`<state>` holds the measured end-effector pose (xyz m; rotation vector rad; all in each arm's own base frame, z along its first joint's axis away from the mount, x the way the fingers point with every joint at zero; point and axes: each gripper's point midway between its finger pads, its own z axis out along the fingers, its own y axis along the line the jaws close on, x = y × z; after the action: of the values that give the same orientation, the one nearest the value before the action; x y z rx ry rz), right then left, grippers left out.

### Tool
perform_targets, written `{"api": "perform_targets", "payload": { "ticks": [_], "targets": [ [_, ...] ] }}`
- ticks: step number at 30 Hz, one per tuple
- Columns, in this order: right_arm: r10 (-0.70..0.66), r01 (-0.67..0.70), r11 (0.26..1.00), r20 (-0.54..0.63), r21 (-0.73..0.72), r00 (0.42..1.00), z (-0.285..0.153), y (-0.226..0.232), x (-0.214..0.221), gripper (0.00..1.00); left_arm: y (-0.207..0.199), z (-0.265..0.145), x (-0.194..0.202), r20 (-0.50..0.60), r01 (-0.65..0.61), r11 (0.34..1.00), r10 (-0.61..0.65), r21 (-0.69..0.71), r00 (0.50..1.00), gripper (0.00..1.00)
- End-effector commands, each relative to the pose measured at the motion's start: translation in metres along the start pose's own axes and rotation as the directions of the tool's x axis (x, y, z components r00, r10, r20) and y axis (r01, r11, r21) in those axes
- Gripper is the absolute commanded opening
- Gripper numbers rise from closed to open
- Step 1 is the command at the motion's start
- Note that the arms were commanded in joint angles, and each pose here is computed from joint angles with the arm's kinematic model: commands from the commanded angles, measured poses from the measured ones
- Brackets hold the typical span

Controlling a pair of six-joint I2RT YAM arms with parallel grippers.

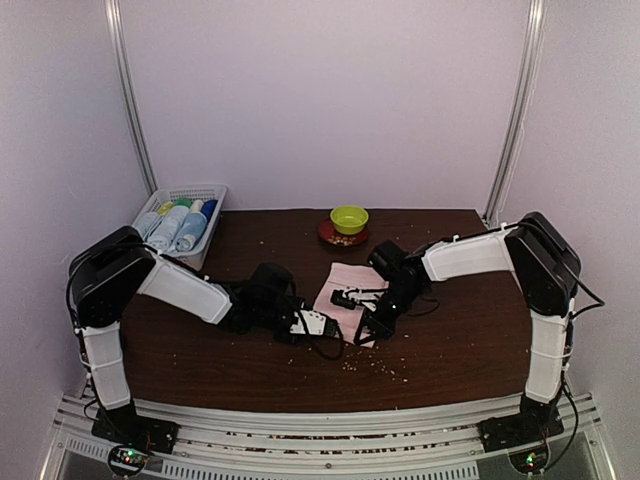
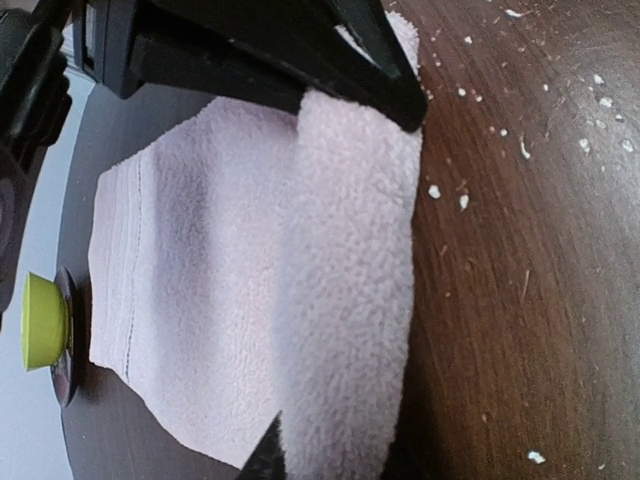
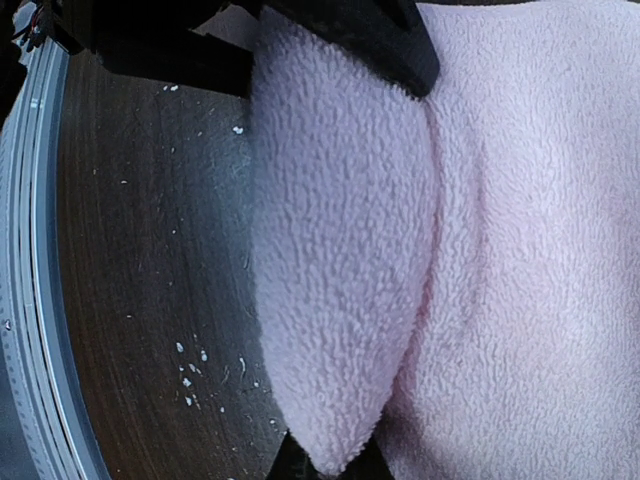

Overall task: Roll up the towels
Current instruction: Roll the towel at the center of the board.

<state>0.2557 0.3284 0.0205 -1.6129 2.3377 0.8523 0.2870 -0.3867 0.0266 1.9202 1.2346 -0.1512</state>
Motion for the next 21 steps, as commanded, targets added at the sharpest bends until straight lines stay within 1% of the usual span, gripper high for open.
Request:
{"api": "perform_targets", "payload": {
  "ticks": [1, 3, 4, 5, 9, 12, 17, 21],
  "targets": [
    [0.144, -0.141, 0.990, -0.295, 0.032, 0.945, 0.019, 0.001, 0.090, 0.00, -0.006, 0.006, -0.003, -0.010, -0.009, 0.999, 0.009, 0.033, 1.000, 0.15],
    [0.141, -0.131, 0.990, -0.284, 0.054, 0.948, 0.016, -0.002, 0.086, 0.00, -0.010, 0.007, -0.003, -0.015, -0.005, 0.998, 0.006, 0.061, 1.000, 0.00],
    [0.141, -0.124, 0.989, -0.275, 0.078, 0.951, 0.013, -0.005, 0.083, 0.00, -0.013, 0.007, -0.003, -0.020, 0.000, 0.997, 0.001, 0.083, 1.000, 0.00],
    [0.145, -0.119, 0.987, -0.263, 0.112, 0.954, 0.009, -0.010, 0.080, 0.02, -0.017, 0.008, -0.002, -0.031, 0.013, 0.993, -0.010, 0.116, 0.999, 0.00],
    [0.144, -0.090, 0.963, -0.201, 0.255, 0.969, -0.014, -0.025, 0.065, 0.23, -0.039, 0.014, 0.002, -0.091, 0.112, 0.955, -0.090, 0.274, 0.992, 0.00],
    [0.146, -0.079, 0.933, -0.171, 0.350, 0.974, -0.032, -0.033, 0.058, 0.35, -0.053, 0.013, 0.002, -0.115, 0.193, 0.909, -0.162, 0.370, 0.980, 0.00],
    [0.131, -0.044, 0.876, -0.148, 0.480, 0.980, -0.059, -0.039, 0.050, 0.41, -0.065, 0.004, -0.004, -0.131, 0.301, 0.825, -0.272, 0.478, 0.953, 0.00],
    [0.071, -0.001, 0.816, -0.099, 0.579, 0.993, -0.076, -0.037, 0.040, 0.48, -0.065, 0.006, -0.012, -0.165, 0.362, 0.758, -0.327, 0.542, 0.931, 0.00]
  ]
}}
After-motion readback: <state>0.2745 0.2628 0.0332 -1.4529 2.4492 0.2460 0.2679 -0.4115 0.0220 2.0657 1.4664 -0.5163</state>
